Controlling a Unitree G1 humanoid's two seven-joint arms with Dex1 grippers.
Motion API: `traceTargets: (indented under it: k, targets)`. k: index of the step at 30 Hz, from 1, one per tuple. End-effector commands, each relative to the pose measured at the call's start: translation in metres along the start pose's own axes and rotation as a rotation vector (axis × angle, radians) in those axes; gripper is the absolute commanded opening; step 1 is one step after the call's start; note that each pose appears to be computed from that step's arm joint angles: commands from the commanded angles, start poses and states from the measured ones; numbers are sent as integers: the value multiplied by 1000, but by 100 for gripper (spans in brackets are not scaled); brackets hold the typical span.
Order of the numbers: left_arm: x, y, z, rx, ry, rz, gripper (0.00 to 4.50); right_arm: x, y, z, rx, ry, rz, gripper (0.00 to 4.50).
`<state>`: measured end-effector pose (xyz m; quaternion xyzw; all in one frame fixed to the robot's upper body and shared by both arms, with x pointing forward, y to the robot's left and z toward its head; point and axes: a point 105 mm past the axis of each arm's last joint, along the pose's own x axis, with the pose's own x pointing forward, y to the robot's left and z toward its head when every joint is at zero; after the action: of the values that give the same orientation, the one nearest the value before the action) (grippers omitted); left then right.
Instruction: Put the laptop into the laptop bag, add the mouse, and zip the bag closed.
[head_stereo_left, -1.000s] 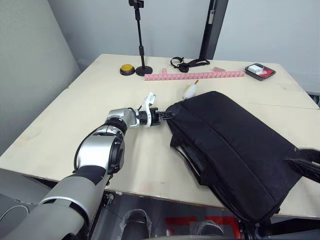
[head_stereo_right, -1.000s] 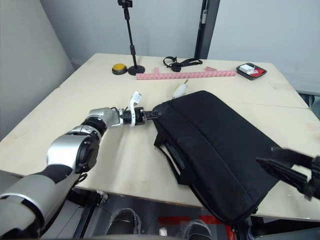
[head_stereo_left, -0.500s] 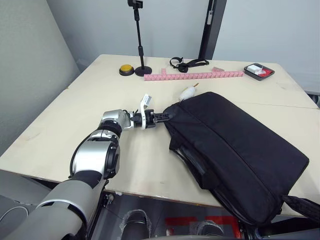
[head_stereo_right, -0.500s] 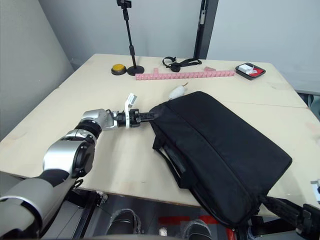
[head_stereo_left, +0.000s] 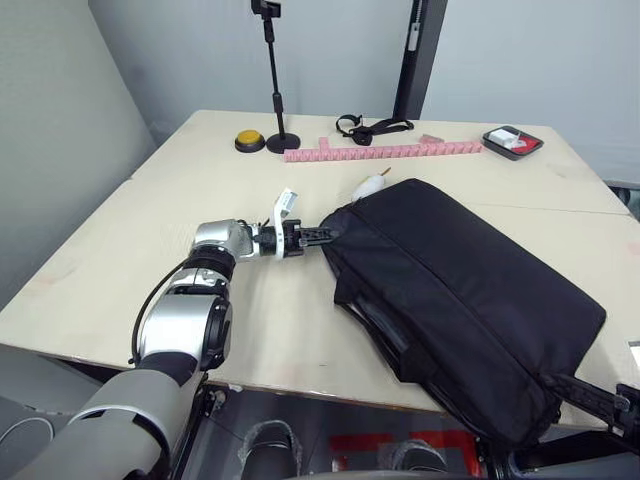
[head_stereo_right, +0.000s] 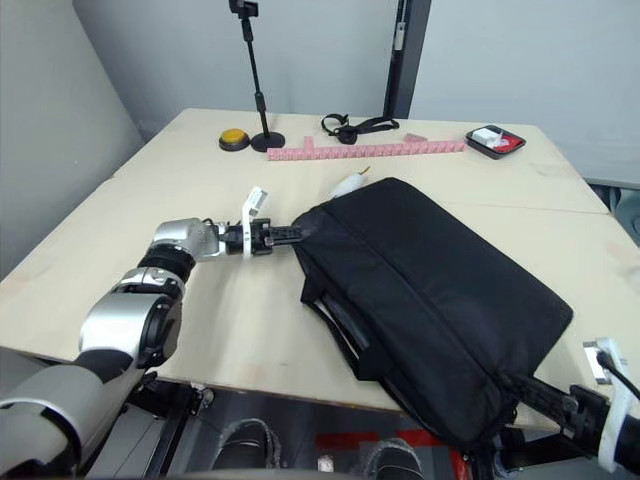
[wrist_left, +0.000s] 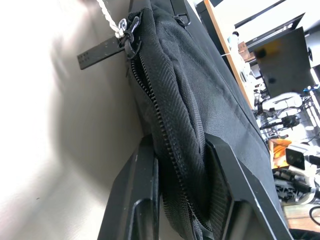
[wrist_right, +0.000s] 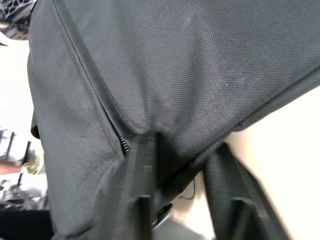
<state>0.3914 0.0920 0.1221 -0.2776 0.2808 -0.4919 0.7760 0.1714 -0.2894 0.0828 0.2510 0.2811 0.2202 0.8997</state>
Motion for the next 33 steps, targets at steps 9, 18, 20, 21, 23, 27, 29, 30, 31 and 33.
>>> traceTargets:
  k: [9, 18, 20, 21, 23, 27, 29, 30, 31, 33]
  targets:
    - [-66, -31, -5, 184, 43, 24, 116, 76, 57, 85, -474, -17, 2, 79]
    - [-83, -44, -53, 374, 254, 123, 116, 121, 89, 124, -761, 75, 3, 79]
    - [-83, -51, -64, 400, 285, 127, 116, 125, 93, 128, -808, 103, 17, 79]
    - [-83, -53, -68, 410, 295, 132, 116, 126, 94, 129, -828, 116, 26, 79]
    - [-84, -57, -74, 419, 304, 134, 116, 127, 95, 132, -853, 128, 38, 79]
    - [-87, -54, -78, 419, 289, 170, 116, 128, 96, 133, -880, 164, 62, 79]
    - [-89, -47, -76, 445, 286, 201, 116, 127, 96, 127, -900, 198, 79, 79]
    - [-90, -41, -73, 463, 277, 233, 116, 126, 96, 124, -900, 209, 90, 79]
    - [-90, -35, -69, 474, 270, 259, 116, 125, 94, 122, -899, 217, 91, 79]
    - [-91, -32, -65, 495, 269, 270, 116, 122, 89, 121, -904, 229, 75, 79]
